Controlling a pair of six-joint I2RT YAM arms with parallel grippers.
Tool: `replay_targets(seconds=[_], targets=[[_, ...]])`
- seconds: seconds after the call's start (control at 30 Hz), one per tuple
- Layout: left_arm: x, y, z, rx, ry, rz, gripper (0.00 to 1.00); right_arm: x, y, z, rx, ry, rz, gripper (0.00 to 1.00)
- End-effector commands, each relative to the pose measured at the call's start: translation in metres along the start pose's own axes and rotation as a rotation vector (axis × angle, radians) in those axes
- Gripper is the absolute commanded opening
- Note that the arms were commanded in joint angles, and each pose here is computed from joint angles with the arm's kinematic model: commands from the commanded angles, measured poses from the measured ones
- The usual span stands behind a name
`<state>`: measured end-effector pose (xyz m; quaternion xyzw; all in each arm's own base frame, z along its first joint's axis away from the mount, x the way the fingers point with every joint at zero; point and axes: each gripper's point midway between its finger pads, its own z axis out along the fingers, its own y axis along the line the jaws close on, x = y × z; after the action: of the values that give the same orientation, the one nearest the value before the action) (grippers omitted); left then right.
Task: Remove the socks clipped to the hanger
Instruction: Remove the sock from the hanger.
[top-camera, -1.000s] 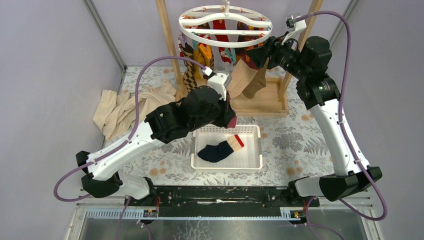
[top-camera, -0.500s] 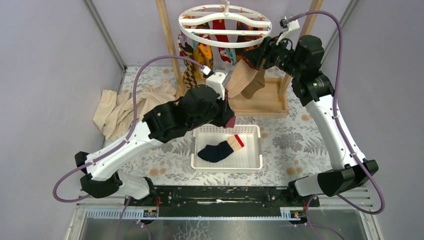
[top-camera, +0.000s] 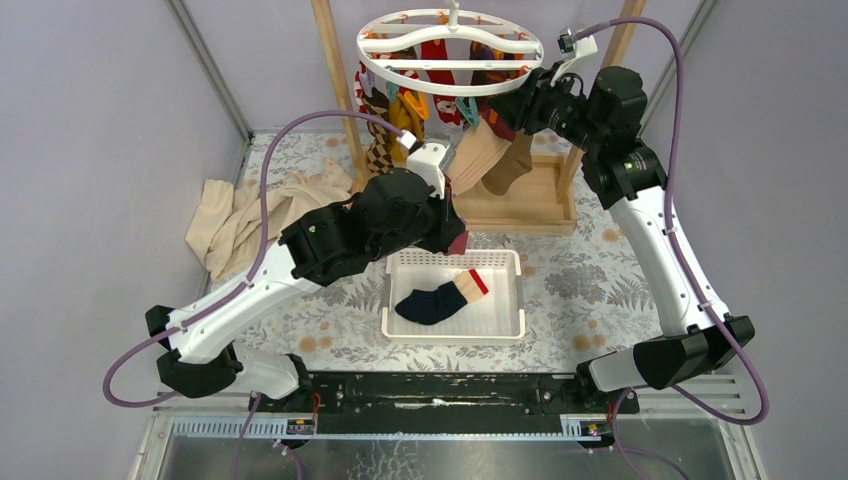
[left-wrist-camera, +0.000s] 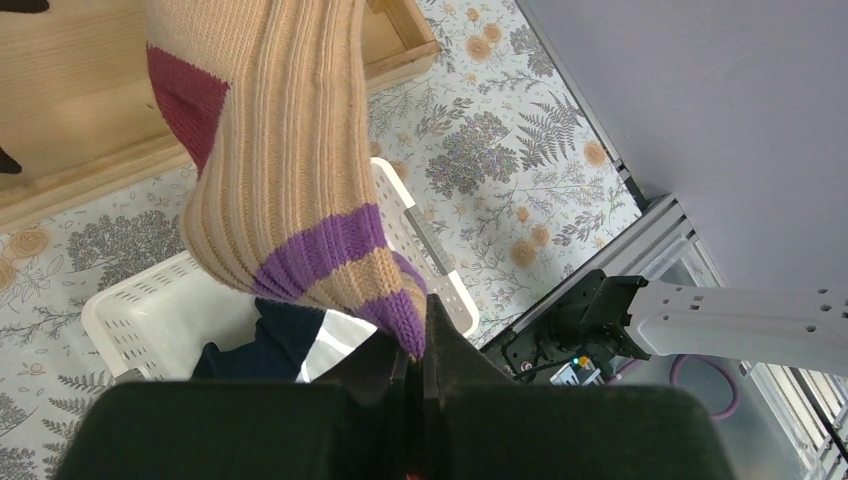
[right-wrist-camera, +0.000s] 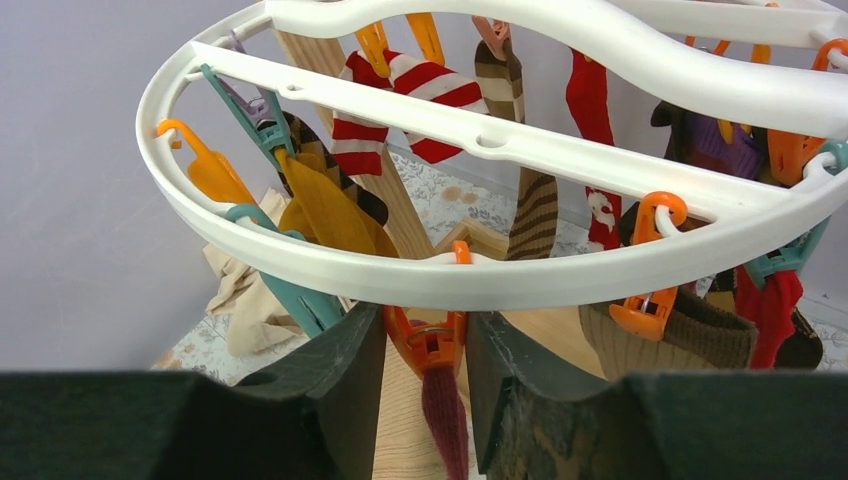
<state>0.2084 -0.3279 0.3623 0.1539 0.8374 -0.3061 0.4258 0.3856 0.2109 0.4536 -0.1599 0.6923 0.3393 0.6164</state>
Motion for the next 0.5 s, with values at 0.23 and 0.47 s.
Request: replay_targets(seconds=[0.23,0.47], targets=[[-0.0133,-0.0024,-0.0142,0.027,-0.038,-0.016,0.06,-0.0244,0.0163,-0.0003,-0.053,-0.066,-0.039,0.09],[-0.0122,0.0004,-0.015,0.021,-0.038,-0.018,0.06,-0.0228,0.0153,0.0,-0.05,-0.066,-0.031,0.0]])
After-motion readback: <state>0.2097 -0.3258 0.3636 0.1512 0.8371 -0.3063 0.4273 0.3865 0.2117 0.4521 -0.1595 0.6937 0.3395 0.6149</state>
